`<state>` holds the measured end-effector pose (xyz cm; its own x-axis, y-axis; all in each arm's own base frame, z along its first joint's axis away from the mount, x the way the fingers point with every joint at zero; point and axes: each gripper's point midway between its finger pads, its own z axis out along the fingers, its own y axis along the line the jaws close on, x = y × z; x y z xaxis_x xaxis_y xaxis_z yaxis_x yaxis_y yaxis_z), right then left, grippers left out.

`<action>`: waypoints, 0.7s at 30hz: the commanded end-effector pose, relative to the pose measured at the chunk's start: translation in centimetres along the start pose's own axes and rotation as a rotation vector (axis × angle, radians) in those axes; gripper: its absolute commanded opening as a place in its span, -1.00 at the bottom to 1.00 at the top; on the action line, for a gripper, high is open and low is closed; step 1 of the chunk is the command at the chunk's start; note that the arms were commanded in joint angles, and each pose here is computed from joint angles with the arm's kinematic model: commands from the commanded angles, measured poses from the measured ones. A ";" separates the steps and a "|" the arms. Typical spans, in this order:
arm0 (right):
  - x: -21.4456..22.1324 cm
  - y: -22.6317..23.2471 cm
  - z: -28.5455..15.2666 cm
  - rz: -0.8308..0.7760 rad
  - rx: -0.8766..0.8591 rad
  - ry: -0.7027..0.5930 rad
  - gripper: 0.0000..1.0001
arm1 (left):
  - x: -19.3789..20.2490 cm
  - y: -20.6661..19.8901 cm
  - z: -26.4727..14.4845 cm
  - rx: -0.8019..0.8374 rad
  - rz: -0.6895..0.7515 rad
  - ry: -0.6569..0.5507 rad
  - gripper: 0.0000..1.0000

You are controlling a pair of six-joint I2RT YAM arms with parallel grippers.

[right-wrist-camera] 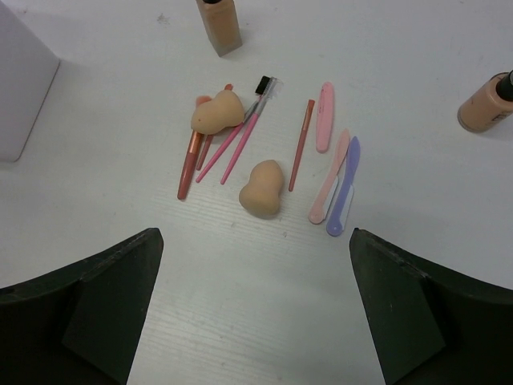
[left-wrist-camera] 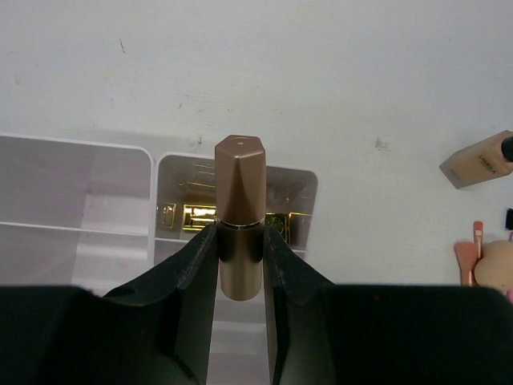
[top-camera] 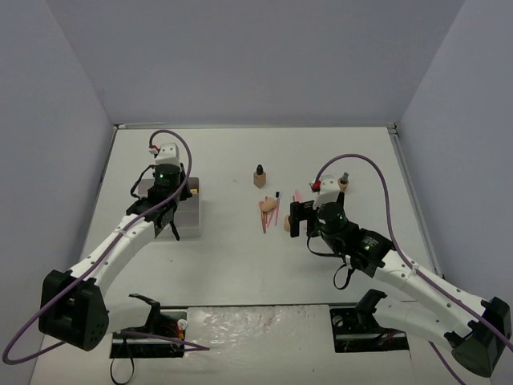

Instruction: Organize the makeup

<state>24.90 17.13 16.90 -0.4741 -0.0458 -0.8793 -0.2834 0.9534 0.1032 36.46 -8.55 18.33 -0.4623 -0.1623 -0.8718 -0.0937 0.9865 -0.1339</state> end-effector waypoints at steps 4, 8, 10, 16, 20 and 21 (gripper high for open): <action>-2.8 0.7 -0.5 0.031 -0.034 -0.084 1.00 | -8.0 -0.5 0.3 0.076 -0.041 -0.372 -0.99; -2.8 0.7 -0.5 0.032 -0.035 -0.087 1.00 | -7.4 -0.3 1.0 0.077 -0.030 -0.392 -0.93; -2.8 0.8 -0.5 0.031 -0.037 -0.085 1.00 | -7.0 -0.2 1.6 0.076 -0.026 -0.389 -0.92; -2.8 0.8 -0.4 0.028 -0.036 -0.083 1.00 | -5.7 -0.2 2.6 0.082 -0.038 -0.384 -0.86; -2.6 0.7 -0.4 0.028 -0.033 -0.080 1.00 | -5.1 0.2 3.0 0.068 -0.047 -0.381 -0.76; -2.6 0.7 -0.4 0.029 -0.033 -0.080 1.00 | -4.9 0.3 3.0 0.066 -0.048 -0.379 -0.72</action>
<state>24.70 17.33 17.21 -0.4706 -0.0397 -0.8815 -0.2974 0.9477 0.1161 40.02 -7.61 16.71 -0.2581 -0.1500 -0.9544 -0.0537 0.9886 -0.1408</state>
